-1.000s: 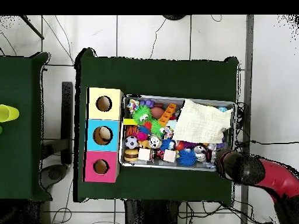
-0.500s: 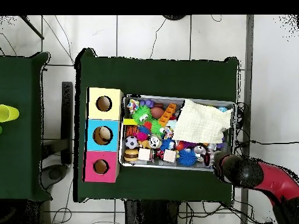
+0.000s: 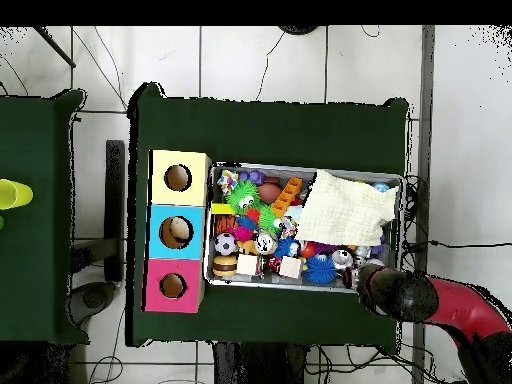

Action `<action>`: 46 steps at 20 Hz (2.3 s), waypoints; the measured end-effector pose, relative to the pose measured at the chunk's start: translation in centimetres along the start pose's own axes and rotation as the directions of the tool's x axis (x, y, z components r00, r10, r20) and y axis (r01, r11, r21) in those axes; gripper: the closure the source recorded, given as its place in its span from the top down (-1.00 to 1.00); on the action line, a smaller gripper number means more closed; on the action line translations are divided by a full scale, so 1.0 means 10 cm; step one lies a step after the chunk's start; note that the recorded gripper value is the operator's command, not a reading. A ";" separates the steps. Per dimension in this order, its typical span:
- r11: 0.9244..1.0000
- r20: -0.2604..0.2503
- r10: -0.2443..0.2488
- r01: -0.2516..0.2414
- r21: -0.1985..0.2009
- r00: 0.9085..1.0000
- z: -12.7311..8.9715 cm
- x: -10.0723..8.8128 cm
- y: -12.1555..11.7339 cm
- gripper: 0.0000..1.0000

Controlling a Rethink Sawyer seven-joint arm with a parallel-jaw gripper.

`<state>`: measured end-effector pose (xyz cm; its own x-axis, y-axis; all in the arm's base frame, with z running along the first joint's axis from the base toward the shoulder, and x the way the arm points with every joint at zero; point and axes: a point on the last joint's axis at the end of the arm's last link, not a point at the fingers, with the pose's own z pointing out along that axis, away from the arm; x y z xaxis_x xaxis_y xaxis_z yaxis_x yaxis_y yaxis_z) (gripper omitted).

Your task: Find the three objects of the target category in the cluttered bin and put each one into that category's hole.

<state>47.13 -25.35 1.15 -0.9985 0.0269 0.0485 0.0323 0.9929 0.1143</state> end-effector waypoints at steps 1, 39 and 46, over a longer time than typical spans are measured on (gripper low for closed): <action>1.000 -0.001 -0.011 0.011 0.003 1.000 0.02 0.00 0.02 1.00; 0.955 -0.008 -0.235 0.232 0.185 0.972 -0.17 -0.16 0.26 1.00; 0.939 -0.021 -0.280 0.278 0.202 0.960 0.01 -0.02 0.23 1.00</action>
<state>47.36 -23.02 1.28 -0.9664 -0.2544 0.0356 -0.2565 0.9633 -0.0796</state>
